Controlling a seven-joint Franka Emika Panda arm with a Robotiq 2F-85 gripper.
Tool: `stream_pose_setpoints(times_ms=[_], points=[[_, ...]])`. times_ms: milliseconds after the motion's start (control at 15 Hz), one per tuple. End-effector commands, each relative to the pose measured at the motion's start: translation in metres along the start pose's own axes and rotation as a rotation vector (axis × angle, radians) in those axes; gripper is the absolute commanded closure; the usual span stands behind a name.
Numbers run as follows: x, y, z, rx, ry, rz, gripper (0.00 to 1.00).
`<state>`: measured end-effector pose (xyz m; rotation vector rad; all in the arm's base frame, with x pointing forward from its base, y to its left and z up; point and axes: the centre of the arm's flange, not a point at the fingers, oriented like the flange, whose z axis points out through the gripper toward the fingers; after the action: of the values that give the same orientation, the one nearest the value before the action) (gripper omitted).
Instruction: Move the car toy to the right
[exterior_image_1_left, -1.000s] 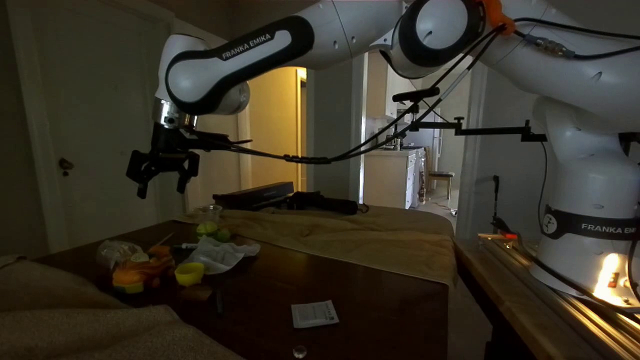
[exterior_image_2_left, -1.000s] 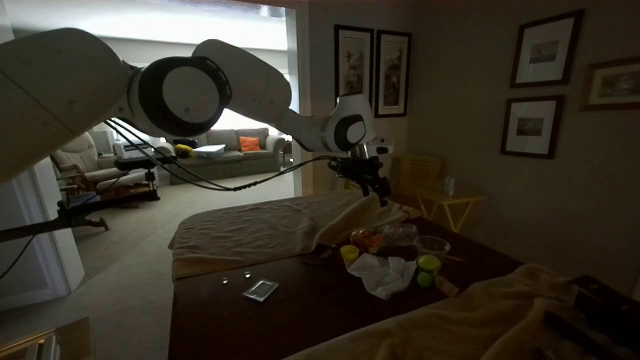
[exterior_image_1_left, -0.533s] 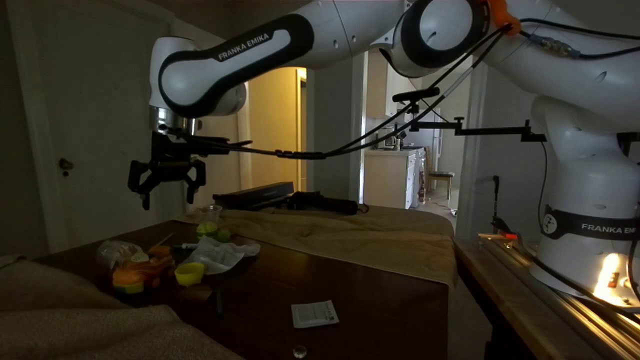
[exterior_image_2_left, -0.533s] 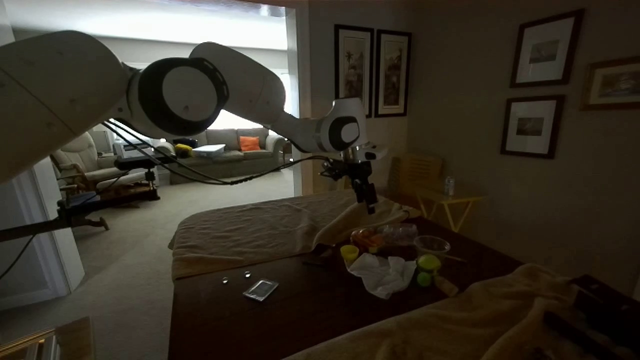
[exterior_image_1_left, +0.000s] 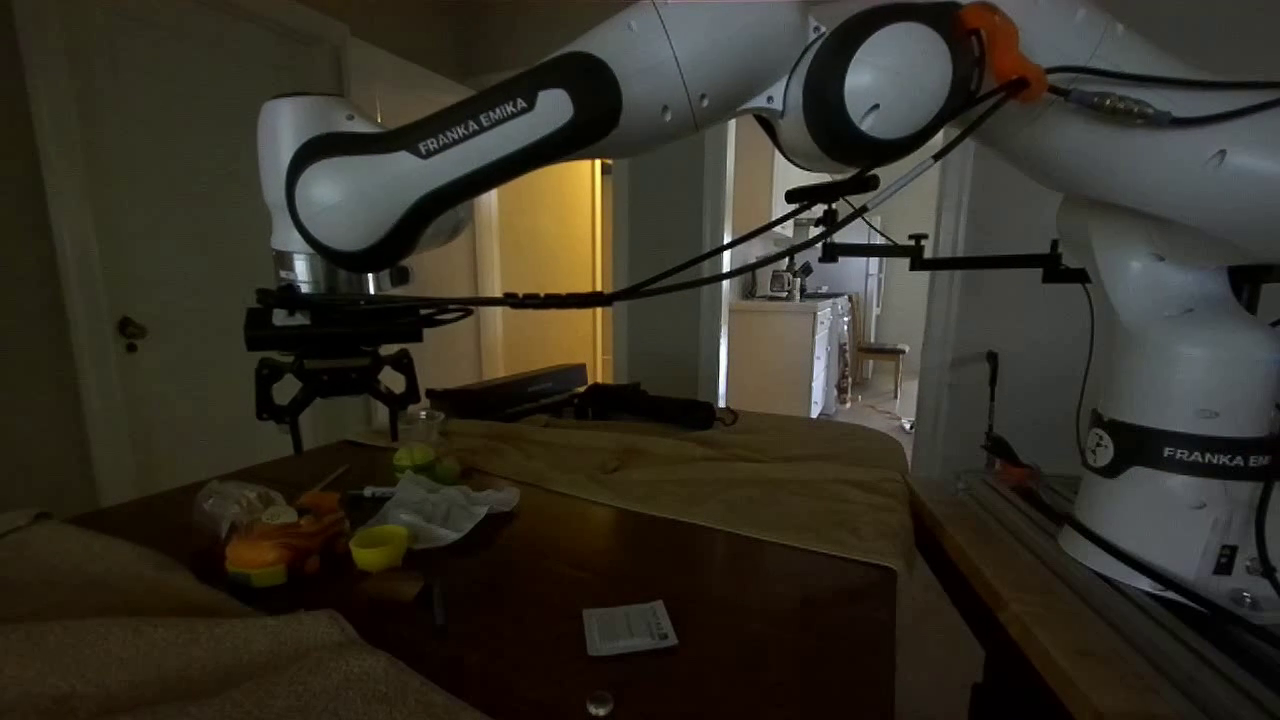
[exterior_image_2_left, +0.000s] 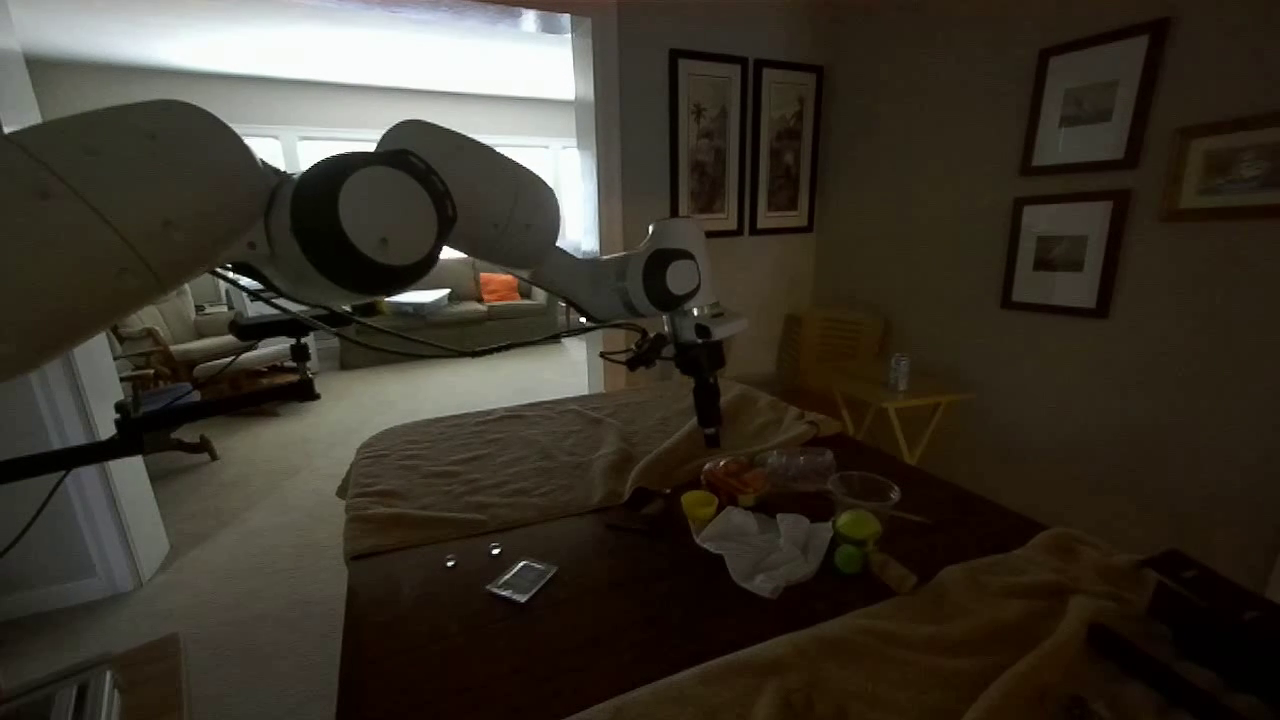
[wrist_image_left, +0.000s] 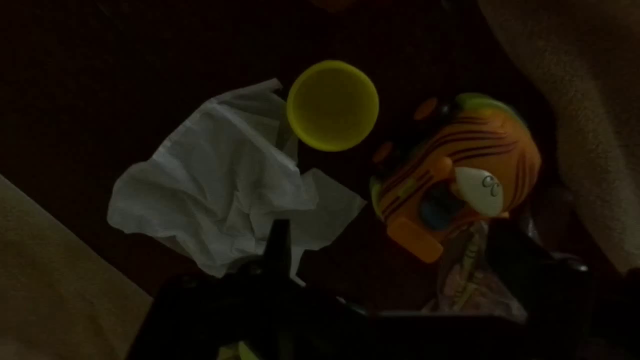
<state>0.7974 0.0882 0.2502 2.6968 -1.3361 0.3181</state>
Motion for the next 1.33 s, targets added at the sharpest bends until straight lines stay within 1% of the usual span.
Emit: stream_pose_setpoints(times_ms=[0,133,267,333,600,800,1000,1267], points=[[0.011,-0.022,0.007,-0.050,0.045,0.187,0.00],[0.014,-0.021,0.011,-0.073,0.064,0.284,0.00],[0.015,-0.021,0.011,-0.075,0.061,0.337,0.00],[0.006,0.004,0.012,-0.061,0.029,0.276,0.00],[0.006,0.005,0.013,-0.065,0.028,0.281,0.00],[0.013,0.000,0.026,-0.052,0.069,0.320,0.00],[0.017,-0.006,0.043,0.008,0.084,0.319,0.00],[0.016,-0.017,0.066,0.108,0.097,0.331,0.00]])
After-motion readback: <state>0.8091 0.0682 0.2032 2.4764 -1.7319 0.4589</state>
